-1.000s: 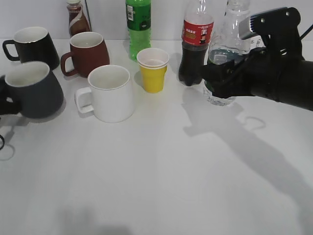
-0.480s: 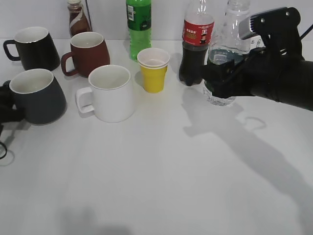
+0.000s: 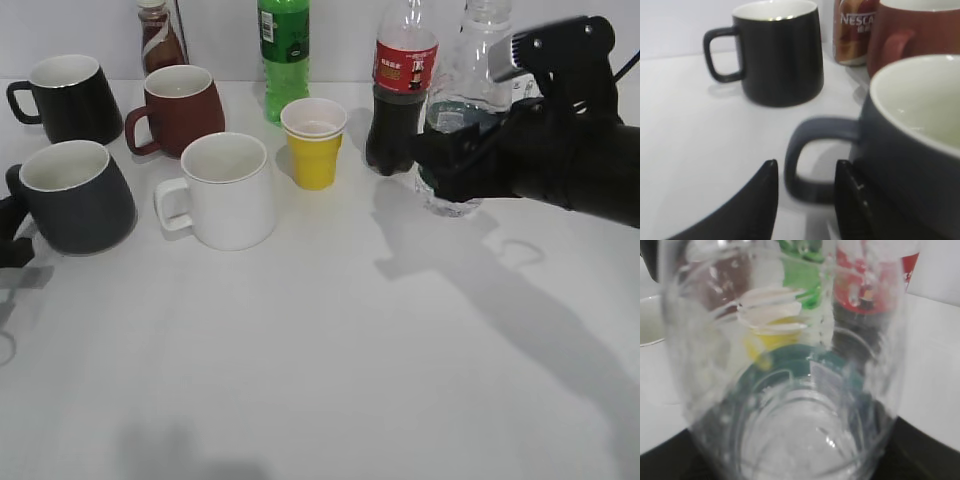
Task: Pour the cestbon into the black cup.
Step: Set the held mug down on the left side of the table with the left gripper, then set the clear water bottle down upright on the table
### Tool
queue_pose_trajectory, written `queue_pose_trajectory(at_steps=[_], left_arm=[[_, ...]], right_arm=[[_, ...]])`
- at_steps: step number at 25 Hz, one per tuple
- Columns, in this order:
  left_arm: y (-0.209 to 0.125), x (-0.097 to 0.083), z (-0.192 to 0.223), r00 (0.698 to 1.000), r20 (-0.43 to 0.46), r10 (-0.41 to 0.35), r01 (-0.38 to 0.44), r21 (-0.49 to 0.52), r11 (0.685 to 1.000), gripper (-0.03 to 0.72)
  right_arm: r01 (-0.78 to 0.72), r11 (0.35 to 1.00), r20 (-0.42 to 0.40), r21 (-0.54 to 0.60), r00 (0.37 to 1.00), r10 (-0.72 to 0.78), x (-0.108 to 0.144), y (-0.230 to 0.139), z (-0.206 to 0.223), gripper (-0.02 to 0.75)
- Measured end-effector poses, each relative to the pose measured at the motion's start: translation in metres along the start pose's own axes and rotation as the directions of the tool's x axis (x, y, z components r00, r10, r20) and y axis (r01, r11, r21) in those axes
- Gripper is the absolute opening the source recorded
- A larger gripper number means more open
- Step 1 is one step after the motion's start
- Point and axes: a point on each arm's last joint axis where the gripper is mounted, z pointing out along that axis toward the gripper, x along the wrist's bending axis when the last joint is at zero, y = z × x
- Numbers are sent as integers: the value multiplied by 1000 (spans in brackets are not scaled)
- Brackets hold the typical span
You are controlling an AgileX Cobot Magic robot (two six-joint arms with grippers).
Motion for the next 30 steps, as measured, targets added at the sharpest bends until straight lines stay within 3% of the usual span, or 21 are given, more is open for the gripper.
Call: queue_pose_trajectory(at_steps=[4, 14, 16, 18, 20, 26, 30], left_arm=[[2, -2, -16, 1000, -17, -7, 7, 5, 1000, 290], [28, -7, -40, 1000, -21, 18, -20, -95, 995, 290], [32, -8, -42, 1000, -11, 29, -30, -114, 993, 290], [38, -10, -45, 999, -4, 41, -41, -137, 990, 290], [46, -11, -50, 998, -2, 58, -57, -160, 985, 290], [73, -19, -73, 994, -12, 113, -113, -142, 983, 290], [99, -23, -106, 996, -42, 85, -90, -136, 987, 290]], right_arm=[[4, 1000, 15, -10, 1000, -4, -2, -9, -2, 440], [-40, 999, 83, 16, 996, 39, -11, -66, 10, 440], [-35, 999, 78, -13, 996, 36, -11, -67, 12, 484], [-18, 998, 71, -68, 997, 23, -10, -62, 13, 609], [8, 994, 70, -112, 998, 0, -10, -58, 12, 646], [67, 980, 81, -186, 995, -52, -8, -39, 3, 664], [94, 950, 90, -299, 993, -70, -4, -5, -21, 664]])
